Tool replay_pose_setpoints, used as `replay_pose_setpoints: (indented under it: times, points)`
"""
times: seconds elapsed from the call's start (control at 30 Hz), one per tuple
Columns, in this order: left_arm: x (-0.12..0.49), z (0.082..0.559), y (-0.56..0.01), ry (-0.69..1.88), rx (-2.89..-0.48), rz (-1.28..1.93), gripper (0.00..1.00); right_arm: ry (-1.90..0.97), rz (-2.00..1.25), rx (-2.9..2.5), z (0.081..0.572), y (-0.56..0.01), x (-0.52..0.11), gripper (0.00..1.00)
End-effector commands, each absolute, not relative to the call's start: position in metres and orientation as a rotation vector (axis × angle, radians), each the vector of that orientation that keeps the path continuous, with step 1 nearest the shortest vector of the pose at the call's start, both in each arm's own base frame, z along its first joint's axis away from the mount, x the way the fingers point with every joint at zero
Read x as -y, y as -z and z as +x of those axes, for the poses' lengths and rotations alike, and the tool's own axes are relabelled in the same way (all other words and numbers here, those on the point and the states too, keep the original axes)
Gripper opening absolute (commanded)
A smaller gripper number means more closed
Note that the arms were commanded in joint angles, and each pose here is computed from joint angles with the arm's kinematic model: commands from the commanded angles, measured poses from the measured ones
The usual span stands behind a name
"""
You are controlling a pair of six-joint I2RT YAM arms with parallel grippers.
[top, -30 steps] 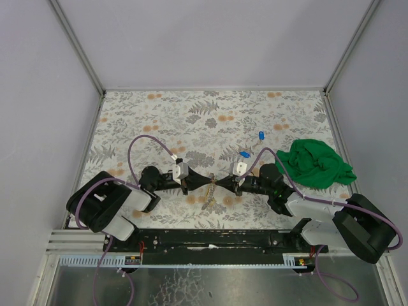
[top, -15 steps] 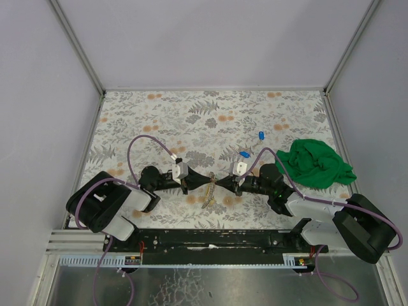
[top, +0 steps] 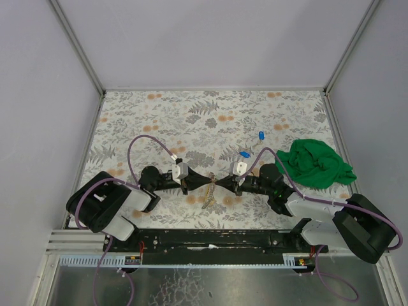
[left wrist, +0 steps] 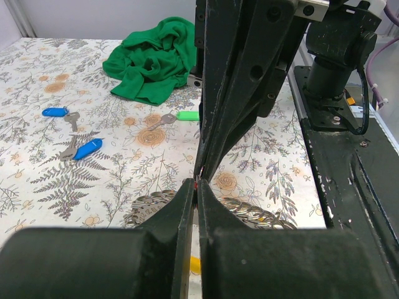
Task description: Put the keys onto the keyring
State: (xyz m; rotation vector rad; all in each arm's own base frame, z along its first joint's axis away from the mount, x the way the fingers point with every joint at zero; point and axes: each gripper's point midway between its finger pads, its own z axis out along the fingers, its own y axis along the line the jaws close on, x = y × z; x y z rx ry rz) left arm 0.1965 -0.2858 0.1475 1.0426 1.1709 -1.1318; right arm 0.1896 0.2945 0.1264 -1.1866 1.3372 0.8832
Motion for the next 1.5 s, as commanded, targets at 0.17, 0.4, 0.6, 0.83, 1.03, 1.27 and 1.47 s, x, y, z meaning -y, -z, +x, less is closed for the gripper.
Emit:
replay_pose_setpoints:
  times: [0.17, 0.4, 0.6, 0.83, 1.03, 1.27, 1.47]
  points:
    - [0.29, 0.196, -0.163, 1.124, -1.084, 1.058, 0.0, -0.88, -1.146, -1.242, 0.196, -0.155, -0.3, 0.0]
    - [0.29, 0.196, -0.163, 1.127, -1.084, 1.06, 0.0, -0.885, -1.146, -1.239, 0.195, -0.155, -0.301, 0.0]
    - [0.291, 0.195, -0.163, 1.133, -1.083, 1.063, 0.0, -0.894, -1.155, -1.23, 0.193, -0.156, -0.302, 0.0]
    - [0.293, 0.192, -0.163, 1.148, -1.074, 1.071, 0.0, -0.907, -1.162, -1.219, 0.192, -0.157, -0.305, 0.0]
    - [0.296, 0.189, -0.164, 1.162, -1.064, 1.074, 0.0, -0.943, -1.172, -1.196, 0.187, -0.16, -0.309, 0.0]
    - [0.297, 0.185, -0.164, 1.183, -1.06, 1.077, 0.0, -0.975, -1.172, -1.151, 0.183, -0.166, -0.311, 0.0]
    - [0.298, 0.182, -0.164, 1.209, -1.066, 1.082, 0.0, -0.975, -1.172, -1.124, 0.182, -0.169, -0.313, 0.0]
